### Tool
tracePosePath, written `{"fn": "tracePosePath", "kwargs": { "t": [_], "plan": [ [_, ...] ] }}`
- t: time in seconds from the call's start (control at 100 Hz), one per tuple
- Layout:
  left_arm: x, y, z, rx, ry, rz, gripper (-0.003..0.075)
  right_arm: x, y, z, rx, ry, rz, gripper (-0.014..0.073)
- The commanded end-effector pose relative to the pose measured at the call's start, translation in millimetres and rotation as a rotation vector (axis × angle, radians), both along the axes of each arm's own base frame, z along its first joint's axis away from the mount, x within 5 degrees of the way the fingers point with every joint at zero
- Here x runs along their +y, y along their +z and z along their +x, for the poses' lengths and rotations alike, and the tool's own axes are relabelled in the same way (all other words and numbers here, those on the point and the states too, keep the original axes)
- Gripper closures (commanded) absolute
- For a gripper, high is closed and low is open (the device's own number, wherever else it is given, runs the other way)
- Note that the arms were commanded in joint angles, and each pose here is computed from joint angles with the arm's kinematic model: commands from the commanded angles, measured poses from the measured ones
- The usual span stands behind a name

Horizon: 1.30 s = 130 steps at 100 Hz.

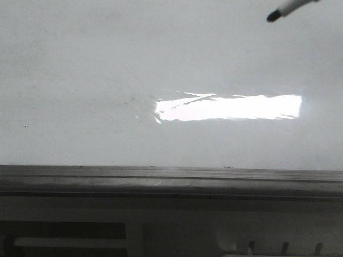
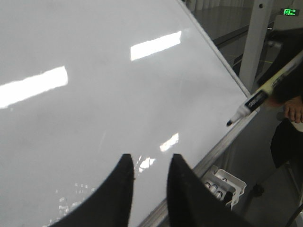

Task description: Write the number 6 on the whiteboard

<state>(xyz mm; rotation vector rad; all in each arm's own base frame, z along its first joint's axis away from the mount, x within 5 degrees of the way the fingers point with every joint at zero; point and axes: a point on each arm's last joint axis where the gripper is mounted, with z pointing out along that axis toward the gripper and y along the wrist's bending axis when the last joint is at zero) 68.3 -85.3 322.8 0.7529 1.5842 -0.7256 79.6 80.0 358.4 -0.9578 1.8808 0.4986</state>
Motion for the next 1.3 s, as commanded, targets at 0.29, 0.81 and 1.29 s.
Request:
{"fn": "tracePosePath", "kwargs": {
  "t": [0.29, 0.81, 1.29],
  "plan": [
    [4, -1, 8, 0.053, 0.099, -0.122, 0.0739, -9, 33, 22, -0.39, -0.155, 0.012, 0.0645],
    [2, -2, 13, 0.059, 0.118, -0.118, 0.0739, -13, 51, 4, -0.148, -0.139, 0.033, 0.0645],
    [1, -3, 14, 0.066, 0.119, -0.111, 0.0739, 0, -11, 40, -0.287, -0.245, 0.152, 0.0645]
  ]
}}
